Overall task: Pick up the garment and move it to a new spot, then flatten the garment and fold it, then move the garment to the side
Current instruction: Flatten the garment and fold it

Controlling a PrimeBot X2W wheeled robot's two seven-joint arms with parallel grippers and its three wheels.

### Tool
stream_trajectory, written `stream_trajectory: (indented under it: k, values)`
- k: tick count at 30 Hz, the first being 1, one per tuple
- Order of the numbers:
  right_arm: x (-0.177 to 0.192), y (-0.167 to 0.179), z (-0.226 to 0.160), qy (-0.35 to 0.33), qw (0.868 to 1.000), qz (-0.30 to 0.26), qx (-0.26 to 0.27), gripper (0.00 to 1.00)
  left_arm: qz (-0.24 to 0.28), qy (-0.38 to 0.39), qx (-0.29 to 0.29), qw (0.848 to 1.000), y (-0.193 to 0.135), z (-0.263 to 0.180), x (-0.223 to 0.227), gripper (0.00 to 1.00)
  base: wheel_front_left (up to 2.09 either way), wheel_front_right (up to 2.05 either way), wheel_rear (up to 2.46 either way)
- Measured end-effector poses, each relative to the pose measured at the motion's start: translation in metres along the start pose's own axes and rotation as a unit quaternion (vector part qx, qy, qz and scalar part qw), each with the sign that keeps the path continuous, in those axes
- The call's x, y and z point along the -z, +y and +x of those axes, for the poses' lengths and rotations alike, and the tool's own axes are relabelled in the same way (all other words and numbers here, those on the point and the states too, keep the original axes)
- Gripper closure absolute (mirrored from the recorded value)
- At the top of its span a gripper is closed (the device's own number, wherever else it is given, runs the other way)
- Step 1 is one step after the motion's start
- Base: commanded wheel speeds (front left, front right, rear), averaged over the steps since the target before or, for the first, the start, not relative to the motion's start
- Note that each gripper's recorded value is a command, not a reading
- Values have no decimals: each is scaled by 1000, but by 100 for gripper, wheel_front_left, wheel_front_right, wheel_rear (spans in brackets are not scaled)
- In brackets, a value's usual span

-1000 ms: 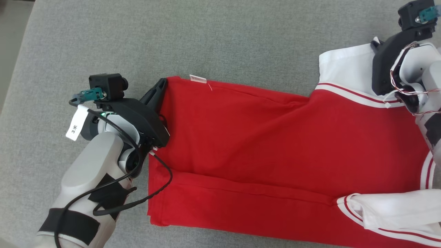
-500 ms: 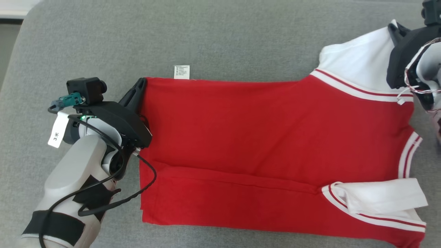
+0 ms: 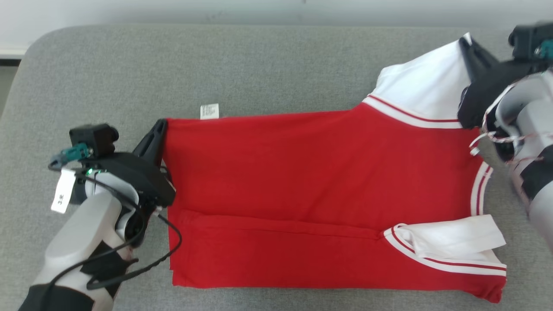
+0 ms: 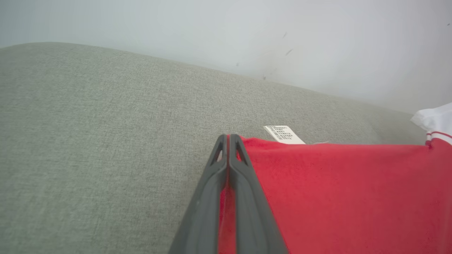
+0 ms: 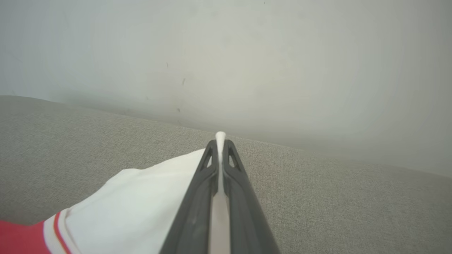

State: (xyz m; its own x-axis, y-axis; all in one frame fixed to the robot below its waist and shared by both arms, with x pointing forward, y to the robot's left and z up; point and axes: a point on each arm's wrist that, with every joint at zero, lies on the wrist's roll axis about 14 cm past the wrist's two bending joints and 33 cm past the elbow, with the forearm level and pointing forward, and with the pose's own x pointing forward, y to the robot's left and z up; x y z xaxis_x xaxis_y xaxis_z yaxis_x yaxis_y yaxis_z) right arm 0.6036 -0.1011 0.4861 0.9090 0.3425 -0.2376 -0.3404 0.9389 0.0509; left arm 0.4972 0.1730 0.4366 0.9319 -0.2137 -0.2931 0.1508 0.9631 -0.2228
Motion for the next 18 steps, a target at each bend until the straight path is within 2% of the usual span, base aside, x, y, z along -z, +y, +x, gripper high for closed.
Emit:
stream_trajectory:
  k: [6,12,18]
  values:
    - [18,5,-32,-26,1000,4,-6,100,4,-10,24,1000,-17,-12,4,100,0,0,0]
    - [13,12,-46,-46,999,17,-16,100,8,-20,32,999,-21,-21,1,100,0,0,0]
    - [16,11,-80,-57,998,25,-21,100,10,-31,52,998,-37,-35,-2,100,0,0,0]
